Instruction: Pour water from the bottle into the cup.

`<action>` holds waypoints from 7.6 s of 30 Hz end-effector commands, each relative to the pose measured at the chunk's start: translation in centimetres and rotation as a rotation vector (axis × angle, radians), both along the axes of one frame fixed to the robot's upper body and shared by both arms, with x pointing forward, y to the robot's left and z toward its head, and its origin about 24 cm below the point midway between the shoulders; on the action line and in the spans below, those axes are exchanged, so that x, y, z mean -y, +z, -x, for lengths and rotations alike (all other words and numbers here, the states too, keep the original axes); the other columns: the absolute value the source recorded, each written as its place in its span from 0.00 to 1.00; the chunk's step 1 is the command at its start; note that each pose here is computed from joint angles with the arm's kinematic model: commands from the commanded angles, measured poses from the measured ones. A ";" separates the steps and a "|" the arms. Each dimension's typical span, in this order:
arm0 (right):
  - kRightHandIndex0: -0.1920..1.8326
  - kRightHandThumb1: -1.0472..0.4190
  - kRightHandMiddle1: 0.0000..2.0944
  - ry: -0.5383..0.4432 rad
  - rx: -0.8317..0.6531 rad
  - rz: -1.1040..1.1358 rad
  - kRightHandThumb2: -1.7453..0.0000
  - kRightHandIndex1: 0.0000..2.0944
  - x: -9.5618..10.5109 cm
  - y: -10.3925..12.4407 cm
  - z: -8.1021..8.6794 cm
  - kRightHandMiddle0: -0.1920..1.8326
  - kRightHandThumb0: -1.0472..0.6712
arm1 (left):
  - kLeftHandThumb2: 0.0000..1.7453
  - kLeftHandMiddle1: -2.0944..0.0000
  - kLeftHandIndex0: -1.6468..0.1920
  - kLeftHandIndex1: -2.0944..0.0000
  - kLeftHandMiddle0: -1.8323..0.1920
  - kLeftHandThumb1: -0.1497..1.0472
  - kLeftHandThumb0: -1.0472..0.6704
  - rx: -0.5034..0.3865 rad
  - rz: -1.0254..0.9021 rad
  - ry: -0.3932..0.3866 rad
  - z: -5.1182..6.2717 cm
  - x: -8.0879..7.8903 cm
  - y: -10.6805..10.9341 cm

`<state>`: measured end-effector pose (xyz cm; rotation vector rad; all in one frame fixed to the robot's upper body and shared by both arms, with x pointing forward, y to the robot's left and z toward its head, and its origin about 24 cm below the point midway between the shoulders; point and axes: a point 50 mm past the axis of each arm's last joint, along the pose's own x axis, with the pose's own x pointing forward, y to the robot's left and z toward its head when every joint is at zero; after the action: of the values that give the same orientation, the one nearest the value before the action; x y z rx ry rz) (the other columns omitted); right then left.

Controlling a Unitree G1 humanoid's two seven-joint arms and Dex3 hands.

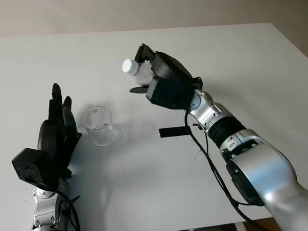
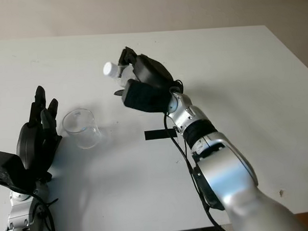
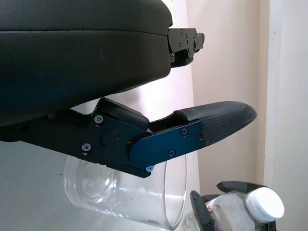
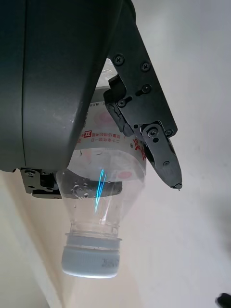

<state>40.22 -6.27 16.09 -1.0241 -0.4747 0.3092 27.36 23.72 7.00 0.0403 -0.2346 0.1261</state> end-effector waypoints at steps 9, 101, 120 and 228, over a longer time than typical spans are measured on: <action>0.58 0.01 1.00 0.051 0.219 0.191 0.95 1.00 -1.2 1.6 0.2 0.32 0.51 | 0.44 0.83 0.94 1.00 1.00 1.00 0.09 0.011 0.005 -0.012 -0.1 0.6 0.0; 0.60 0.00 1.00 0.083 -0.074 -0.592 0.90 1.00 4.4 2.4 1.8 0.51 0.49 | 0.45 0.86 0.97 1.00 1.00 1.00 0.08 0.003 0.022 -0.003 0.2 1.2 -0.7; 0.47 0.00 1.00 0.089 -0.629 -0.986 0.86 1.00 7.3 -1.6 6.2 0.17 0.48 | 0.44 0.88 0.97 1.00 1.00 1.00 0.09 0.000 0.026 -0.010 0.5 1.2 -0.6; 0.00 0.01 1.00 -0.051 -0.798 -0.794 0.96 1.00 8.8 -8.1 8.7 0.00 0.31 | 0.43 0.87 0.96 1.00 1.00 1.00 0.10 -0.014 0.022 -0.004 1.3 0.6 -0.5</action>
<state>32.01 -14.12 9.22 -0.0751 0.1216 0.4310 26.25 22.86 6.47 0.0153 -0.2194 0.1198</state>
